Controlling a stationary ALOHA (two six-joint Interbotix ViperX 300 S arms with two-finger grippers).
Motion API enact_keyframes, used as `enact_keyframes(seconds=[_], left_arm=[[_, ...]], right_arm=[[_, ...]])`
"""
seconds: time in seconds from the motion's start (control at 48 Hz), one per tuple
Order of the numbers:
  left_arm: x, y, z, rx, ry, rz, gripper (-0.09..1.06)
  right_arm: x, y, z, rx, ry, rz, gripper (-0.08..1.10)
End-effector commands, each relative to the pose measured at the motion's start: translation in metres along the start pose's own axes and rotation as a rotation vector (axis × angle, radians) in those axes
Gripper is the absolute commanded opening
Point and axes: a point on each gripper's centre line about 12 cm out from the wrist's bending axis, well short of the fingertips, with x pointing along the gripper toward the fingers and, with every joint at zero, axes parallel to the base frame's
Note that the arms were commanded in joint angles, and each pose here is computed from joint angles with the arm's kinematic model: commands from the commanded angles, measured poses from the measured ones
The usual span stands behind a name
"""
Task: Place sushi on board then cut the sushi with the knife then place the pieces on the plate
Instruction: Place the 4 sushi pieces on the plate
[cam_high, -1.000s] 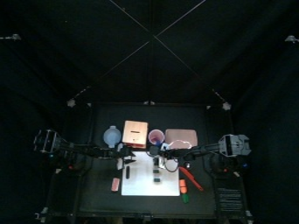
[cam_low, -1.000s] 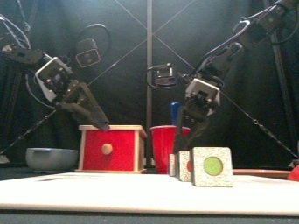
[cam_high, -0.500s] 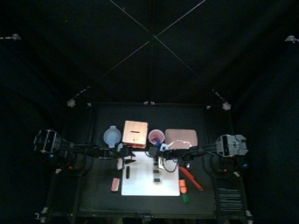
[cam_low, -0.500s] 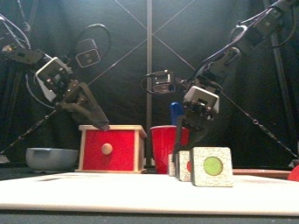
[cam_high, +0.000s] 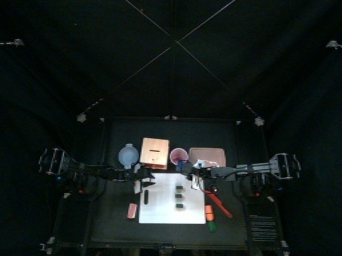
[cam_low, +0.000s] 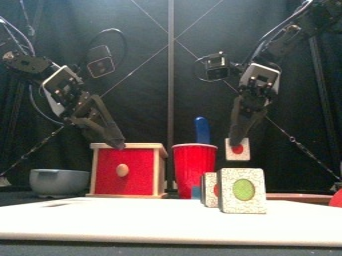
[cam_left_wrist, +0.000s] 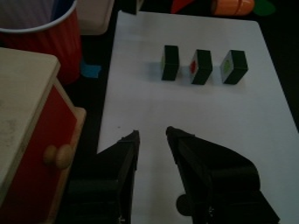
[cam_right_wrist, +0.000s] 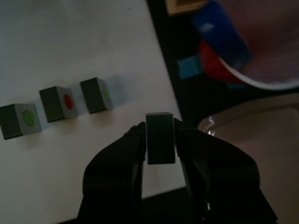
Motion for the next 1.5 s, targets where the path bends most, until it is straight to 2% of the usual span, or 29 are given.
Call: enact_keyframes(seconds=[0.021,0.188,0.5,0.625,0.729,0.833,1.083,1.271,1.5], left_arm=[[0.001,0.005,0.009,-0.008,-0.027,0.014,0.73],[0.001,0.008,0.007,-0.015,-0.018,0.023,0.73],[0.001,0.011,0.003,-0.021,0.018,0.031,0.73],[0.001,0.011,0.002,-0.022,0.021,0.031,0.73],[0.001,0.011,0.002,-0.022,0.023,0.031,0.73],[0.001,0.012,0.002,-0.02,0.023,0.032,0.73],[0.001,0.012,0.004,-0.024,0.02,0.033,0.73],[0.001,0.012,0.004,-0.024,0.018,0.033,0.73],[0.0,0.012,0.007,-0.026,0.01,0.033,0.73]], right_arm=[[-0.01,-0.032,0.007,0.098,-0.068,-0.047,0.57],[0.007,-0.064,0.004,0.181,-0.085,-0.093,0.57],[0.06,-0.08,-0.02,0.196,0.081,-0.132,0.58],[0.068,-0.081,-0.02,0.197,0.098,-0.132,0.66],[0.066,-0.081,-0.014,0.199,0.087,-0.134,0.76],[0.055,-0.081,-0.008,0.191,0.072,-0.14,0.81],[0.011,-0.073,0.009,0.177,0.03,-0.147,0.82],[-0.009,-0.012,0.019,0.063,-0.05,-0.013,0.82],[-0.007,0.05,0.019,-0.036,-0.092,0.141,0.82]])
